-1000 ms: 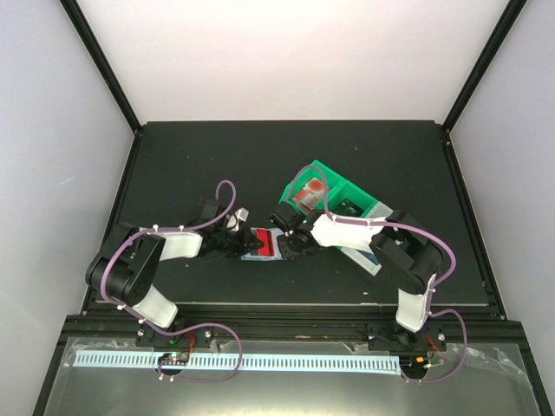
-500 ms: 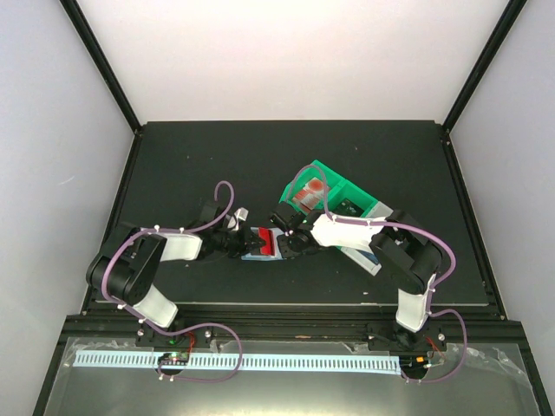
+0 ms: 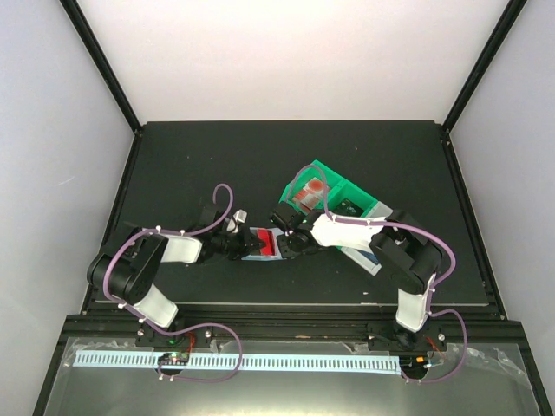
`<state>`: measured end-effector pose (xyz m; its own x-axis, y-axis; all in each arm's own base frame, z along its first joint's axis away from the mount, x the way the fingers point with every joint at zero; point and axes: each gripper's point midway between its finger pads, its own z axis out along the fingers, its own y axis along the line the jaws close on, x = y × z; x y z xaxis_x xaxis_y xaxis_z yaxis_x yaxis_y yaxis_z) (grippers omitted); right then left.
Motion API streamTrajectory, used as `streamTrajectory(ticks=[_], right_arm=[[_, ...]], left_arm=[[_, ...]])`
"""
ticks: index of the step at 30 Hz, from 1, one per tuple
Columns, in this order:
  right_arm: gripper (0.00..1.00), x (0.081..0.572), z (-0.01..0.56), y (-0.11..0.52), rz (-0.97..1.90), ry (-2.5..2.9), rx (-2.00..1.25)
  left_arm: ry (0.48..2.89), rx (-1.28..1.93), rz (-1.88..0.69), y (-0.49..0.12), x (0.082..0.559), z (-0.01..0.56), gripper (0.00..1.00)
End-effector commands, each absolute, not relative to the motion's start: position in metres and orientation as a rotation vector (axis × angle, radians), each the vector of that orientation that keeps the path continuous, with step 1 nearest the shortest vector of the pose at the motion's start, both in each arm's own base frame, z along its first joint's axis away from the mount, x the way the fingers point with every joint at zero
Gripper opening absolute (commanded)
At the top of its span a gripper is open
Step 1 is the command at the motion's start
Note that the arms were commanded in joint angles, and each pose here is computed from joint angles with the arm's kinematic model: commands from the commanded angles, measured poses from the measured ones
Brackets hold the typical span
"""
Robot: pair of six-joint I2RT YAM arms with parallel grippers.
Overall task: Put the credit cards into the card holder
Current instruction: Insert the credit card into the card holder.
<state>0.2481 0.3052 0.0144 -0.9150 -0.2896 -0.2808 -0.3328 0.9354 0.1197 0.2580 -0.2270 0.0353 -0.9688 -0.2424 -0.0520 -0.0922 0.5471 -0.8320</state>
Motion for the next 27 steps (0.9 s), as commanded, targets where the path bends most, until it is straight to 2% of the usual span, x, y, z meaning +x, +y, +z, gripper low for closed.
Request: streamTrajectory(ticks=[1, 11, 27], right_arm=[[0.24, 0.24, -0.01, 0.302, 0.201, 2.885, -0.476], [0.24, 0.24, -0.011, 0.301, 0.194, 2.885, -0.476], [0.24, 0.239, -0.012, 0.302, 0.199, 2.893, -0.481]], left_arm=[[2.647, -0.314, -1.355, -0.223, 0.249, 0.029, 0.02], [2.638, -0.403, -1.202, -0.205, 0.251, 0.028, 0.02], [2.637, -0.434, -1.374, -0.223, 0.249, 0.016, 0.02]])
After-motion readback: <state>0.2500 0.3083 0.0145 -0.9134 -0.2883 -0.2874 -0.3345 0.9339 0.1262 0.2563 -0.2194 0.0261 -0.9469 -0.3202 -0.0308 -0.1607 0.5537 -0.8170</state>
